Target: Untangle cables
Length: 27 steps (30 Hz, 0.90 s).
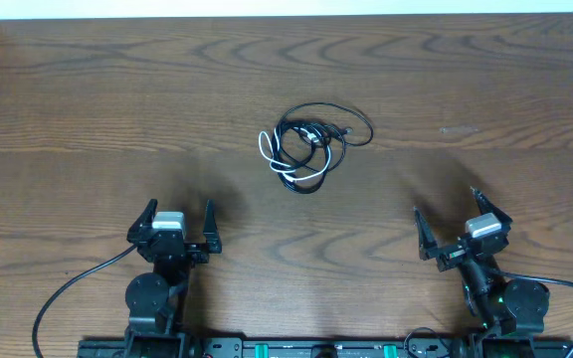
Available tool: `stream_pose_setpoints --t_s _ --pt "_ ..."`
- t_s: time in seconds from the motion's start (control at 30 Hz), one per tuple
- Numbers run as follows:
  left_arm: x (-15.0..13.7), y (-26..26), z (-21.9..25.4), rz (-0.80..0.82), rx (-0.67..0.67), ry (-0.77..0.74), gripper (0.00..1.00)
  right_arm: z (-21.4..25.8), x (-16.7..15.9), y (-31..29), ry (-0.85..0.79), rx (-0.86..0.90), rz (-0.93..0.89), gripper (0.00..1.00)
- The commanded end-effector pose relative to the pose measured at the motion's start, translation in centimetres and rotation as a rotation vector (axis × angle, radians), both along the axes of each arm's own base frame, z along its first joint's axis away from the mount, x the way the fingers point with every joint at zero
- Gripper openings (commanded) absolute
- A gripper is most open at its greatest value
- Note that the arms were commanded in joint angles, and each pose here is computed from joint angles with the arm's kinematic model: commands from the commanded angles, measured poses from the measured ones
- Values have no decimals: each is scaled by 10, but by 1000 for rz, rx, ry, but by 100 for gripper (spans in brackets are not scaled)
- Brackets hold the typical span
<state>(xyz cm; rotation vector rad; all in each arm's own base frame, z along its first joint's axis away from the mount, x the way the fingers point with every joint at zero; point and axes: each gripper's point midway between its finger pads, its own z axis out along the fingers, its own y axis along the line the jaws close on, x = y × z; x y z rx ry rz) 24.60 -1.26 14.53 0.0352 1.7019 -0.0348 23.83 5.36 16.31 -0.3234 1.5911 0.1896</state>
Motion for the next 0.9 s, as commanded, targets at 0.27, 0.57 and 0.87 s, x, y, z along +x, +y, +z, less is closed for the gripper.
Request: stream_pose_setpoints --t_s 0.27,0.57,0.87 --pt "-8 -36 -12 -205 -59 76 98 1 -12 29 22 67 176 99" --pt "1 -38 23 -208 -63 183 98 37 -17 29 -17 142 181 99" --pt "26 -52 72 -270 -95 429 98 83 -15 29 -29 141 183 99"
